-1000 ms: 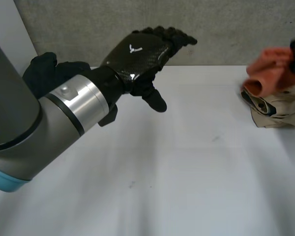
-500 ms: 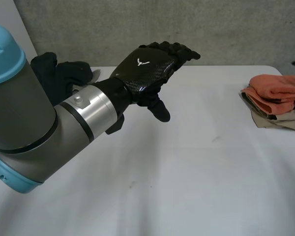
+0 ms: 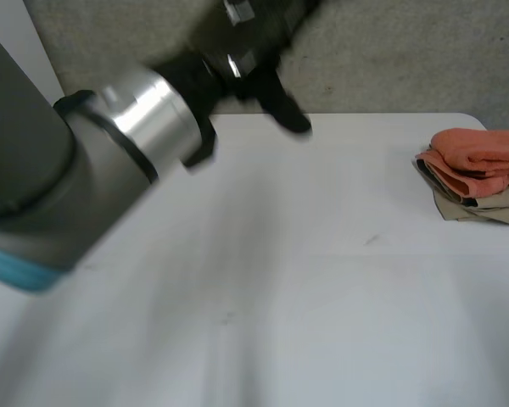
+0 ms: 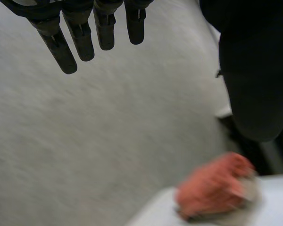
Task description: Fold the laundry.
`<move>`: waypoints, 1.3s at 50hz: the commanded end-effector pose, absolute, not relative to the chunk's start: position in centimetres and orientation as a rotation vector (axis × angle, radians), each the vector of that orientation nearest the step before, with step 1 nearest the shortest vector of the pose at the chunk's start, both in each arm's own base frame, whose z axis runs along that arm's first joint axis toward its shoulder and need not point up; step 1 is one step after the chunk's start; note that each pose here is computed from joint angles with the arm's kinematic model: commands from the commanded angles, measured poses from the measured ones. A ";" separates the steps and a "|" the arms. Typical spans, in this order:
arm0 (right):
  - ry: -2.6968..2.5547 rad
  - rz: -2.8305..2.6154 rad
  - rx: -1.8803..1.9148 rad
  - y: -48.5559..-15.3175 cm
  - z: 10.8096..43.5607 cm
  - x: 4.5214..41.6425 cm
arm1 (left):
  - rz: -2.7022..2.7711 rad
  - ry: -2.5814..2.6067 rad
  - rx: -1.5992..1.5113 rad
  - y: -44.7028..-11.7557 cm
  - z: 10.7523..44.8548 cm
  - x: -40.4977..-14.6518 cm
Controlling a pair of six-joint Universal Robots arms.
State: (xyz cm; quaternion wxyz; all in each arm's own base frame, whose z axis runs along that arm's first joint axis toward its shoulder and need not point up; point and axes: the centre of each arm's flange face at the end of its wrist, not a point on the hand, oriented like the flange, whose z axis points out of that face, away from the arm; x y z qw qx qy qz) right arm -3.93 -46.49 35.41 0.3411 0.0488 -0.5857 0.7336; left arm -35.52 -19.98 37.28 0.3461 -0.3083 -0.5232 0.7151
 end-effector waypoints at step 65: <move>-1.915 2.149 1.019 -32.9 21.2 21.6 | 2.005 -1.636 -1.037 -20.3 22.0 -34.8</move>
